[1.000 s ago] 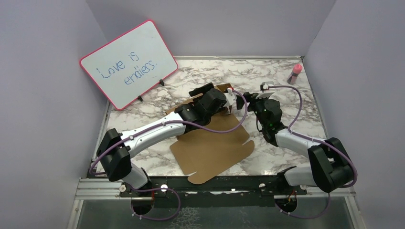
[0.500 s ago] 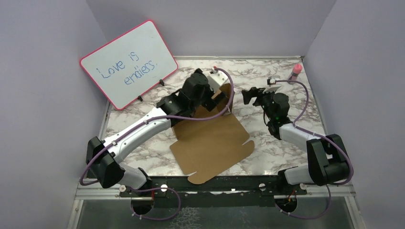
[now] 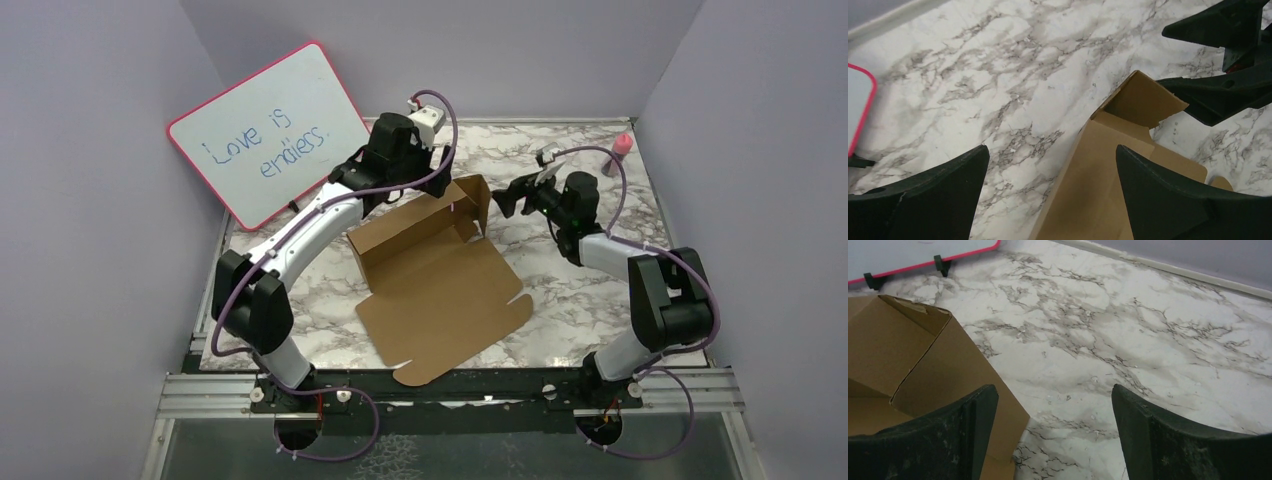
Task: Fold the paper box
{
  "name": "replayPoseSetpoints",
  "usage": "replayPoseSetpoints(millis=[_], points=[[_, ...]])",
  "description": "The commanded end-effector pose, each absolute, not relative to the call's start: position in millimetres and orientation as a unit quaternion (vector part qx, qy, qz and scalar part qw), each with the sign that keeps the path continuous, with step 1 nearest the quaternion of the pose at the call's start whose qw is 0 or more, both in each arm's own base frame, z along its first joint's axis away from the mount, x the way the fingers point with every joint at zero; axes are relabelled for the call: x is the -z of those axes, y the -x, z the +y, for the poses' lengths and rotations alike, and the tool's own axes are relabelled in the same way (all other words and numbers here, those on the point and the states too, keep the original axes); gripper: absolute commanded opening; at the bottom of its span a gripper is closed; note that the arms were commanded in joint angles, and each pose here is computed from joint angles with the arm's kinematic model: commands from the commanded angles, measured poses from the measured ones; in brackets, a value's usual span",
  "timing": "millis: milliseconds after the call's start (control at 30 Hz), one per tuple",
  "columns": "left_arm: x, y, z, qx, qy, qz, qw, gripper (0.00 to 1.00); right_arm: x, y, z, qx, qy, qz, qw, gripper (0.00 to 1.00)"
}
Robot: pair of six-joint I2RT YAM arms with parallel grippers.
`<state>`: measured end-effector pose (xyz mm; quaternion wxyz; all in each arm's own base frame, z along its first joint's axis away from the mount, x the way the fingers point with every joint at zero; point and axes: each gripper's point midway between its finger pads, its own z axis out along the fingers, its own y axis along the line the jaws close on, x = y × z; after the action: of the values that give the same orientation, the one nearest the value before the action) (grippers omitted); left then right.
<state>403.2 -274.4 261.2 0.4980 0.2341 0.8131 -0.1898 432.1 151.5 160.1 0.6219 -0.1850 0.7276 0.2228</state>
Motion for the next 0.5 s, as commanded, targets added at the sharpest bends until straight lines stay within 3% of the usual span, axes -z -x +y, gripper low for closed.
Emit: replayPoseSetpoints(millis=[0, 467], points=[[-252.7, -399.4, -290.0, 0.242, -0.238, 0.820, 0.461, 0.97, -151.2, -425.5, 172.0, -0.267, 0.258, 0.714, 0.593, 0.88], [-204.1, -391.9, -300.0, 0.253, -0.266, 0.845, 0.388, 0.77, -132.8, -405.7, 201.5, -0.359, 0.317, 0.693, 0.539, 0.84]])
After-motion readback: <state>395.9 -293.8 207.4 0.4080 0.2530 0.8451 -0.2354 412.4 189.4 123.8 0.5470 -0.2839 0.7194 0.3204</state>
